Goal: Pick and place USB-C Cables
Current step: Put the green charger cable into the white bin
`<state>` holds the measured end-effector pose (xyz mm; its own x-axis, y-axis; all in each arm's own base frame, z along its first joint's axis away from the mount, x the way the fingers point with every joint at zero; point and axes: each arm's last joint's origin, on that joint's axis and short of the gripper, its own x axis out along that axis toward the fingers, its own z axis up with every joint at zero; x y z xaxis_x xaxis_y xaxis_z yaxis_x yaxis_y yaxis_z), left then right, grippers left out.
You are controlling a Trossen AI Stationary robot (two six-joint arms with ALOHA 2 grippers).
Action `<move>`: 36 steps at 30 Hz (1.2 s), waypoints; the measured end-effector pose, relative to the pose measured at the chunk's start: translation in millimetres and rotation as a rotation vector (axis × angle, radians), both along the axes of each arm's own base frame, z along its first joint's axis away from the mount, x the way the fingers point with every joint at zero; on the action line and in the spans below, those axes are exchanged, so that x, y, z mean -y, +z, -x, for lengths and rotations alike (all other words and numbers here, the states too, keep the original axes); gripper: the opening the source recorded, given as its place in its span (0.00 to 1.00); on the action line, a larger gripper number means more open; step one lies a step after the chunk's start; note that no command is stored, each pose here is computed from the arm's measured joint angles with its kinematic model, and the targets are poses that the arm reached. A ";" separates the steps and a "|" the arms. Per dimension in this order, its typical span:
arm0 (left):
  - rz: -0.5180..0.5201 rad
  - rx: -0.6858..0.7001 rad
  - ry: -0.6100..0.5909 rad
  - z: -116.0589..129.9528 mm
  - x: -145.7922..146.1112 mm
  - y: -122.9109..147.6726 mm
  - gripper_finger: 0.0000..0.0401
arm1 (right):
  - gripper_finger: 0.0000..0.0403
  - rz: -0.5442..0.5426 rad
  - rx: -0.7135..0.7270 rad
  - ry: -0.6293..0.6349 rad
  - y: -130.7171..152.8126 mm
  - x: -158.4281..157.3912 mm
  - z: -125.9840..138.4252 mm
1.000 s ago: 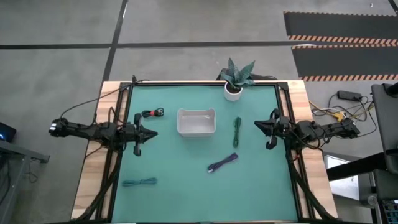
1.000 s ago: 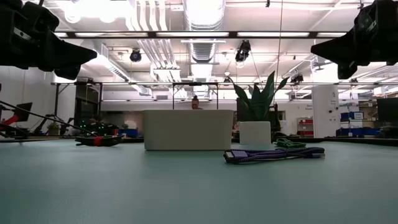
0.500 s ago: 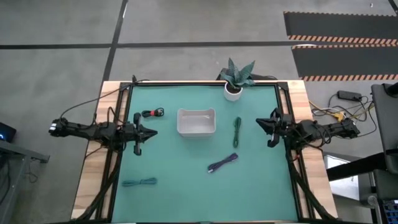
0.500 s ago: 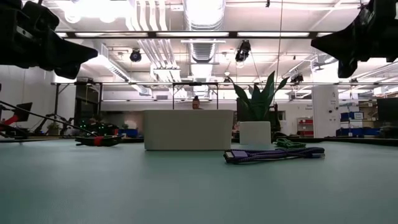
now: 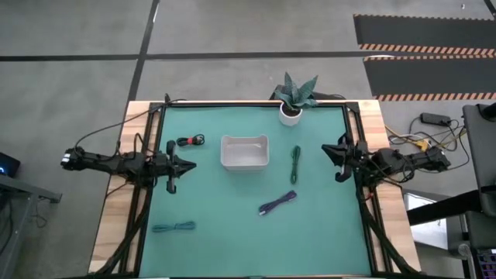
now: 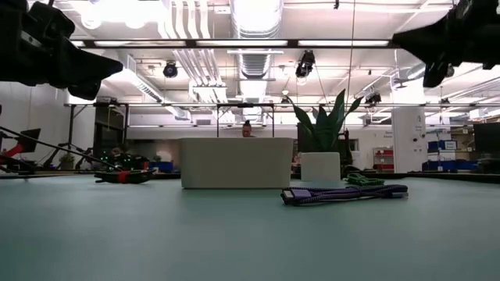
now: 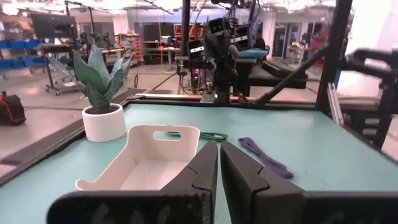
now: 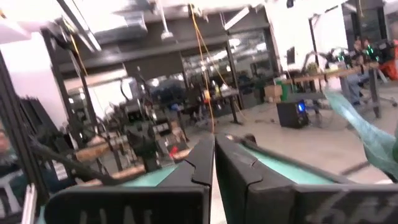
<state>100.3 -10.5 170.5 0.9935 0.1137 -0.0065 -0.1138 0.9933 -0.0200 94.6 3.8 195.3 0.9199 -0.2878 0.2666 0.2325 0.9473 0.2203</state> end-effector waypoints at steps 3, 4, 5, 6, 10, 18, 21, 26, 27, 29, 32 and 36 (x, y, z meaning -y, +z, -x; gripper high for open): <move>-0.009 0.051 0.060 0.4 -1.8 5.2 0.02 | 0.02 0.018 0.071 0.051 7.0 -1.6 -0.2; -0.027 0.061 0.079 0.5 -2.3 6.6 0.02 | 0.02 0.042 0.091 0.084 9.2 -2.7 -0.4; -0.048 0.068 0.090 0.6 -2.6 7.6 0.02 | 0.02 0.067 0.108 0.116 11.1 -3.9 -0.7; -0.066 0.071 0.098 0.7 -2.8 8.2 0.02 | 0.02 0.094 0.119 0.141 12.5 -4.9 -1.3; -0.086 0.079 0.102 1.0 -2.9 9.4 0.02 | 0.02 0.140 0.140 0.149 15.4 -6.2 -4.0; 0.001 0.077 0.098 0.0 -2.7 7.9 0.02 | 0.02 0.153 0.120 0.145 14.3 -7.6 -12.5; 0.124 0.085 0.095 -1.1 -2.5 6.7 0.02 | 0.02 0.147 0.096 0.150 12.0 -8.4 -16.8; 0.166 0.071 0.095 -2.7 -2.2 4.7 0.02 | 0.02 0.152 0.053 0.154 6.9 -10.3 -27.4; 0.175 0.069 0.095 -3.0 -2.1 4.4 0.02 | 0.02 0.157 0.050 0.152 6.3 -10.6 -29.3; 0.208 0.068 0.095 -3.5 -2.0 3.8 0.02 | 0.02 0.174 0.059 0.145 6.7 -11.1 -31.8; 0.236 0.060 0.096 -4.4 -1.8 2.6 0.02 | 0.02 0.181 0.100 0.134 9.4 -11.4 -33.8; 0.233 0.046 0.099 -5.4 -1.7 1.3 0.02 | 0.02 0.178 0.137 0.130 11.5 -11.6 -35.4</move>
